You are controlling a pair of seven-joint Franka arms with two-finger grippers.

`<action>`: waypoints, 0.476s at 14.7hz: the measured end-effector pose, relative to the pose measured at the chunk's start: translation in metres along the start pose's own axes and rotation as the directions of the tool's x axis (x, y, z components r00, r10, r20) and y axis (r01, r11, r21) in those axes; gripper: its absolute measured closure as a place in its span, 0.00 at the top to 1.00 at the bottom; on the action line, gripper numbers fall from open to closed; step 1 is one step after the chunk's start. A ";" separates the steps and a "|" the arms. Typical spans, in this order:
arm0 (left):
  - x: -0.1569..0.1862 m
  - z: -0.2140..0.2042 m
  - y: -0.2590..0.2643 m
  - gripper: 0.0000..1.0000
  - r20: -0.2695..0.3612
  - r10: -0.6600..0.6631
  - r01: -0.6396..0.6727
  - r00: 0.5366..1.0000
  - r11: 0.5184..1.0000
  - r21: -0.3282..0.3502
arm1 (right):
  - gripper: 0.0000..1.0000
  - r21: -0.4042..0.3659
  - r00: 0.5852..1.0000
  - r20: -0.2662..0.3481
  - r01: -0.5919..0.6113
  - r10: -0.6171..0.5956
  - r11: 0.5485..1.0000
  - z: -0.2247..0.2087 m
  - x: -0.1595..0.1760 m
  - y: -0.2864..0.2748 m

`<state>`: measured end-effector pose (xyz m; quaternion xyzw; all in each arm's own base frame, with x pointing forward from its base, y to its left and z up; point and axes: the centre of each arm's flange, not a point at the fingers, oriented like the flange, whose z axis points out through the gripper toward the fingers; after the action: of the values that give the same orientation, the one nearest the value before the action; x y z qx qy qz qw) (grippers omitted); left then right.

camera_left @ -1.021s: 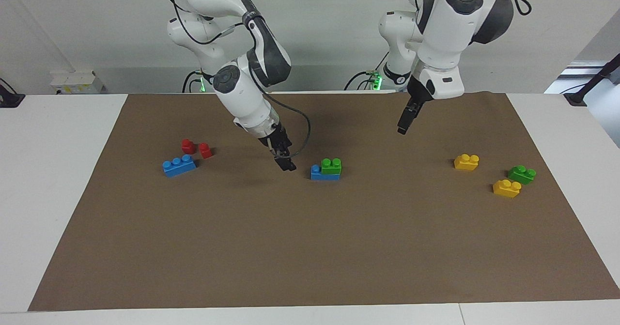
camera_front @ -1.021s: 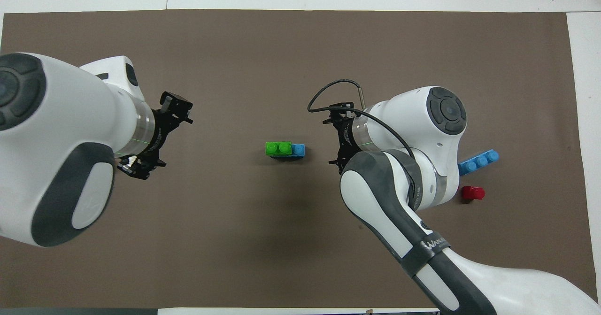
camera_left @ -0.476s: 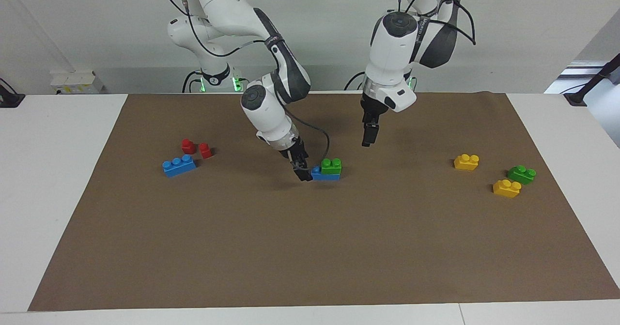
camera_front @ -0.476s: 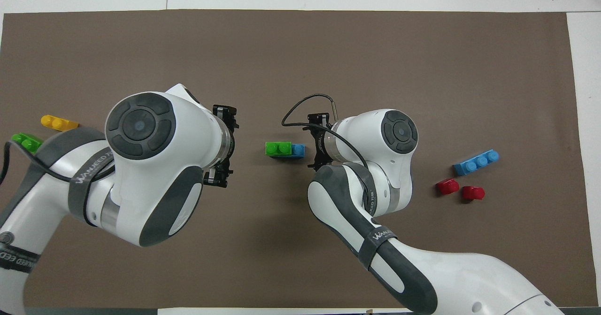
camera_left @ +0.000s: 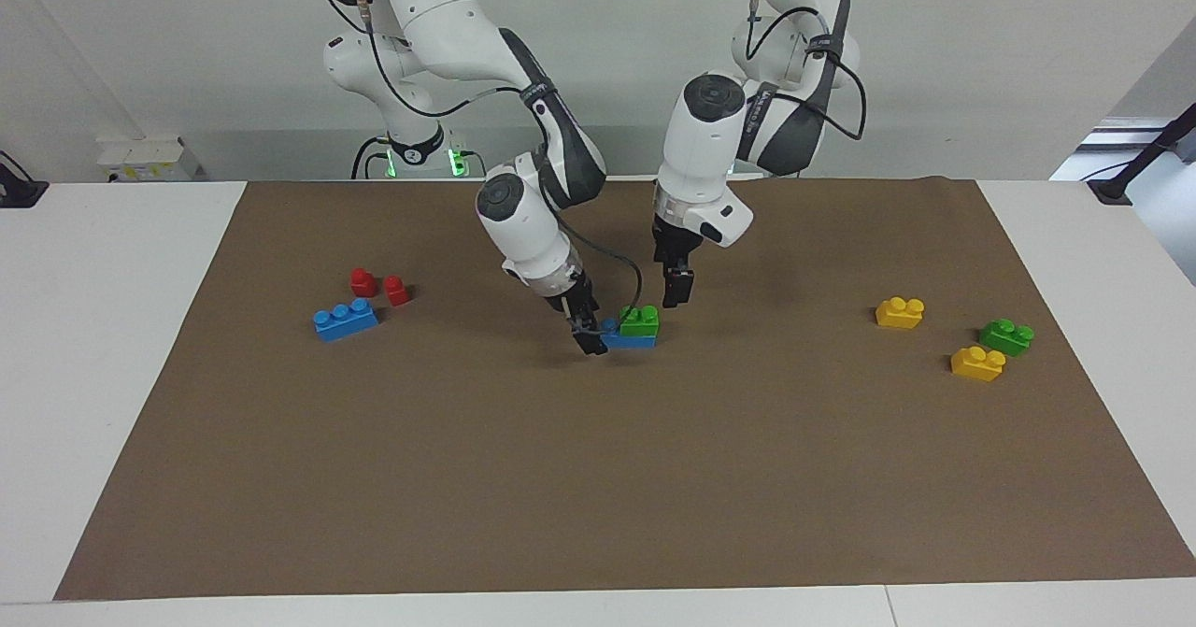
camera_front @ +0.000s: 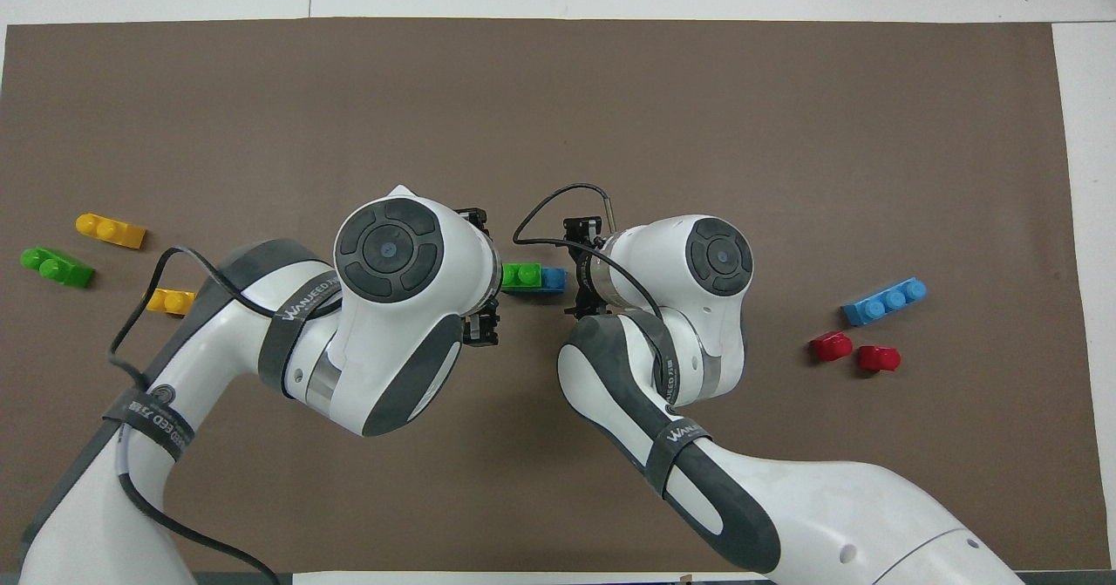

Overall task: Remove green block with left arm and hold with right
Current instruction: 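Close the left gripper on the green block while the right gripper grips the blue block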

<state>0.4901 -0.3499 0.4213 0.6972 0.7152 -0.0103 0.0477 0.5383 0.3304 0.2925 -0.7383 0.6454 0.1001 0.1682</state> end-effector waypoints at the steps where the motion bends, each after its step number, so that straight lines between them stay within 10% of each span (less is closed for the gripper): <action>1: -0.001 0.006 -0.001 1.00 0.002 -0.022 0.022 1.000 1.000 -0.001 | 1.00 0.003 1.000 -0.002 0.001 -0.001 1.000 0.003 0.000 0.000; 4: -0.002 0.019 -0.007 1.00 0.005 -0.068 0.068 0.998 0.998 -0.004 | 0.99 0.011 1.000 -0.003 0.008 -0.008 1.000 0.007 -0.004 0.002; 7: -0.002 0.029 -0.008 1.00 0.004 -0.086 0.086 0.996 0.996 -0.006 | 0.72 0.022 1.000 -0.001 0.019 -0.019 1.000 0.008 -0.011 0.004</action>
<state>0.4840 -0.3548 0.3920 0.6657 0.7444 -0.0116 0.0508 0.5333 0.3430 0.2884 -0.7425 0.6396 0.0912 0.1769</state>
